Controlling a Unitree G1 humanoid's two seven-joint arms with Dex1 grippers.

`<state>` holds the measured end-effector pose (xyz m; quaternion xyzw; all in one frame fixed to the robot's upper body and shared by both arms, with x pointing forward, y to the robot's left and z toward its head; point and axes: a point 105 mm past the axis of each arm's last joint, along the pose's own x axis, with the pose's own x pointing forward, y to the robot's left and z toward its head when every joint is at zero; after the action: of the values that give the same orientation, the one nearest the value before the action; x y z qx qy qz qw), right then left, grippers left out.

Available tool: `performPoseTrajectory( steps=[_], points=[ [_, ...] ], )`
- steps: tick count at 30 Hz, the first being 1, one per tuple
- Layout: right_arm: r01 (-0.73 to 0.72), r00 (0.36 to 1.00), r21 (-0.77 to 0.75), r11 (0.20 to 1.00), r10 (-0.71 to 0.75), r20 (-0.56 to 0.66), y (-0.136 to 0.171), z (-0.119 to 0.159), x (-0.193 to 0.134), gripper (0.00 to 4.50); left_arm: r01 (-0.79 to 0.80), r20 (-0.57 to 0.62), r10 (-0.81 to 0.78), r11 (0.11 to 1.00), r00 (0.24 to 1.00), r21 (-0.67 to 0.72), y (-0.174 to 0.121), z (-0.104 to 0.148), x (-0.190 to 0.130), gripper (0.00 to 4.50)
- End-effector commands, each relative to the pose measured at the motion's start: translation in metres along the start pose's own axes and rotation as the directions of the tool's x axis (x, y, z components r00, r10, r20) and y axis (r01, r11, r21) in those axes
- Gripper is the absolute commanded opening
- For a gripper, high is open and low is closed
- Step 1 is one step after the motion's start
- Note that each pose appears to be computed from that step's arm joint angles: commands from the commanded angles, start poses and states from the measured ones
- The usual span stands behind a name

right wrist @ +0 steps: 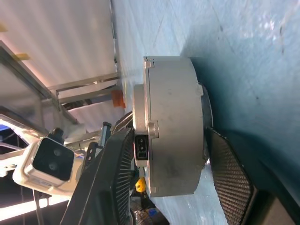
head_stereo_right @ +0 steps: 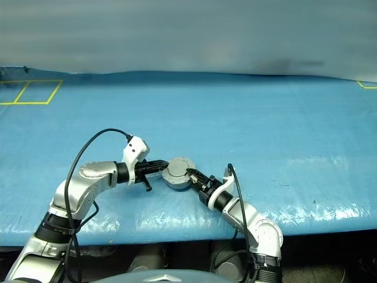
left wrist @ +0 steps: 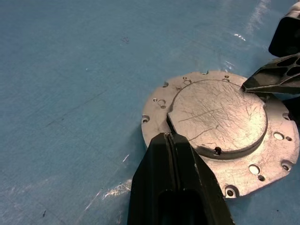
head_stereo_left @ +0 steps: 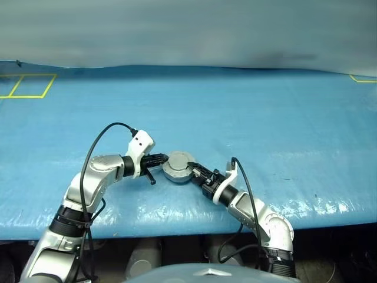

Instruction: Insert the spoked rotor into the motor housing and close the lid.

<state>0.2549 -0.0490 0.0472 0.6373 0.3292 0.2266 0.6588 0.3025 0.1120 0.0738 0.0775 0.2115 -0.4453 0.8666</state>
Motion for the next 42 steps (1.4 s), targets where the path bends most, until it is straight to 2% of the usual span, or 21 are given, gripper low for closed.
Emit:
performPoseTrajectory(
  steps=[1, 4, 9, 17, 30, 33, 37, 42],
  points=[
    [-0.116, 0.983, -0.087, 0.989, 0.101, -0.156, 0.024, -0.028, 0.003, 2.10, 0.065, -0.025, -0.065, 0.998, 0.998, -0.005, -0.014, -0.006, 0.006, 0.00],
    [-0.144, 0.974, -0.112, 0.983, 0.121, -0.192, 0.025, -0.032, 0.000, 2.00, 0.066, -0.024, -0.066, 0.998, 0.998, -0.004, -0.014, -0.006, 0.007, 0.00],
    [-0.147, 0.970, -0.132, 0.980, 0.117, -0.212, 0.023, -0.033, -0.001, 1.15, 0.071, -0.020, -0.071, 0.998, 0.997, -0.002, -0.015, -0.005, 0.008, 0.00],
    [-0.114, 0.986, -0.139, 0.984, 0.094, -0.140, 0.020, -0.024, 0.004, 1.15, 0.064, -0.019, -0.064, 0.998, 0.998, -0.003, -0.015, -0.006, 0.007, 0.00],
    [-0.105, 0.992, -0.120, 0.987, 0.112, 0.052, 0.023, 0.005, 0.002, 1.15, 0.066, -0.012, -0.066, 0.998, 0.998, -0.002, -0.015, -0.004, 0.008, 0.00],
    [-0.093, 0.993, -0.137, 0.986, 0.102, 0.060, 0.020, 0.006, 0.002, 1.15, 0.068, -0.007, -0.068, 0.998, 0.998, -0.002, -0.016, -0.003, 0.008, 0.00],
    [-0.112, 0.992, -0.174, 0.978, 0.121, 0.040, 0.022, 0.003, 0.001, 1.15, 0.064, 0.054, -0.064, 0.998, 0.997, -0.012, -0.017, 0.008, 0.006, 0.00],
    [-0.164, 0.984, -0.202, 0.965, 0.176, 0.038, 0.031, 0.006, -0.002, 1.15, 0.027, 0.218, -0.013, 0.998, 0.976, -0.061, -0.017, 0.037, -0.006, 0.00]
  ],
)
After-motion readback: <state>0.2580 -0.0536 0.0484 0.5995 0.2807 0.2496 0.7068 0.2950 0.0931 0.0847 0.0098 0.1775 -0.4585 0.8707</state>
